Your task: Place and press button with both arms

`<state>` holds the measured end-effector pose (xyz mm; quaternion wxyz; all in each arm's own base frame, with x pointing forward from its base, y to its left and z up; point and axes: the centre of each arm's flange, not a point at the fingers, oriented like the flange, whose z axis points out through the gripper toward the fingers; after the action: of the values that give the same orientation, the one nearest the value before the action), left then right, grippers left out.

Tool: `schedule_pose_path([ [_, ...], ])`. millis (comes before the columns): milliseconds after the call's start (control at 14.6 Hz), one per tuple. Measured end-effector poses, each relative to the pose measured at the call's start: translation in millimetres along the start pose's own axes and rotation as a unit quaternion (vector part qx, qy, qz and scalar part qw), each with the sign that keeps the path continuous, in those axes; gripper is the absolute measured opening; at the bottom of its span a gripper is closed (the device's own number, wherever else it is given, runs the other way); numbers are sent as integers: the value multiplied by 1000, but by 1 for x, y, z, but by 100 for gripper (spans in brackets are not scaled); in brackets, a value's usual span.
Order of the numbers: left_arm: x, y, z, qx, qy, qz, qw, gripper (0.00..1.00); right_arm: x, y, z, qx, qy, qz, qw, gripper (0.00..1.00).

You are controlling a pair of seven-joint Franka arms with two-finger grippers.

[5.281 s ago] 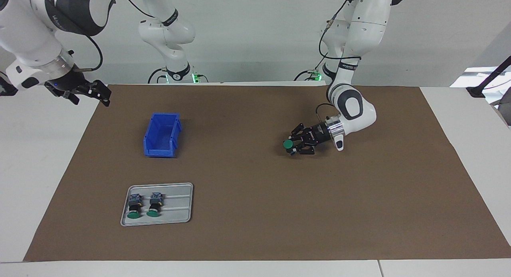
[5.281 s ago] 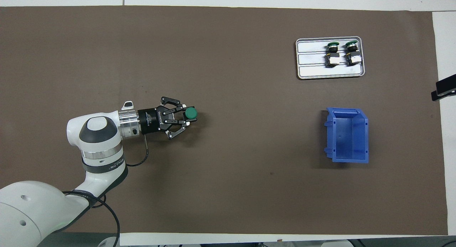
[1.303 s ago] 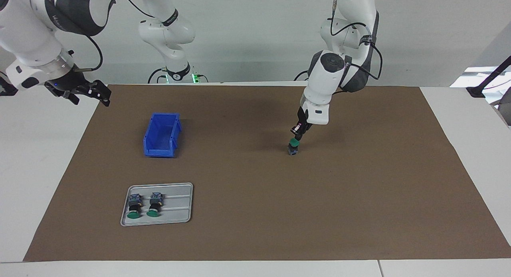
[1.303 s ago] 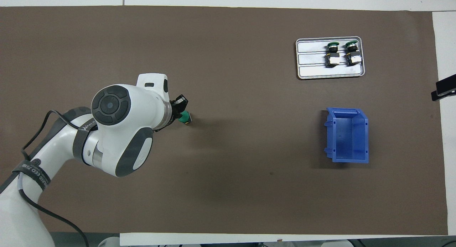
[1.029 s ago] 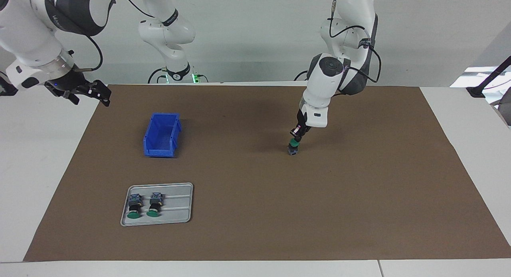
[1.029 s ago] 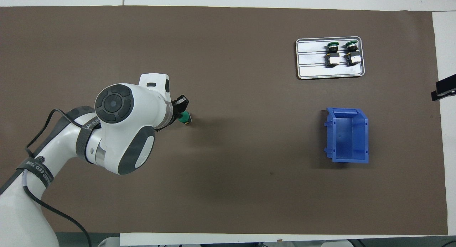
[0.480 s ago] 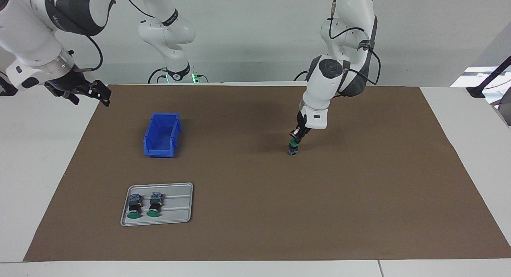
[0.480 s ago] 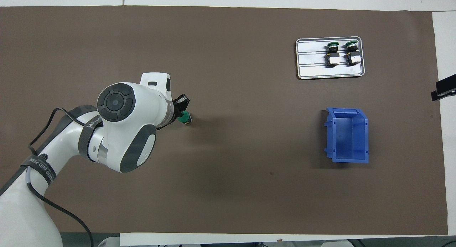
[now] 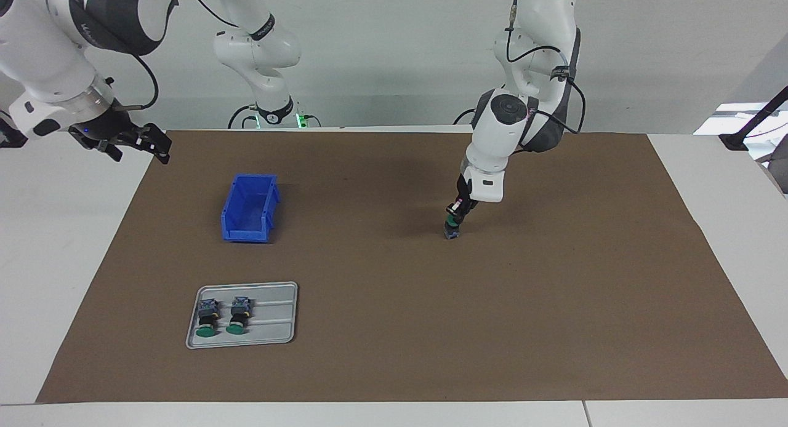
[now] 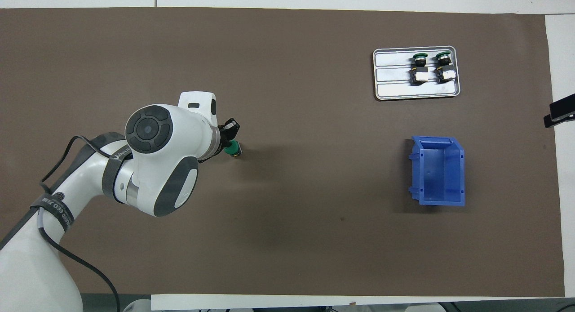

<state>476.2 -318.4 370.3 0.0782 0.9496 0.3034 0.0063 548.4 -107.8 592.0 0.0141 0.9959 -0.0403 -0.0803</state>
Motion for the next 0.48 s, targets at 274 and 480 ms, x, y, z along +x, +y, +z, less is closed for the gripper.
schedule_pose_path([
  [274,0,-1,2,-3,2,0,1000,1,0,0,0,0,0,0,1000,100],
  [480,-1,-2,4,-5,3,0,1000,1,0,0,0,0,0,0,1000,100],
])
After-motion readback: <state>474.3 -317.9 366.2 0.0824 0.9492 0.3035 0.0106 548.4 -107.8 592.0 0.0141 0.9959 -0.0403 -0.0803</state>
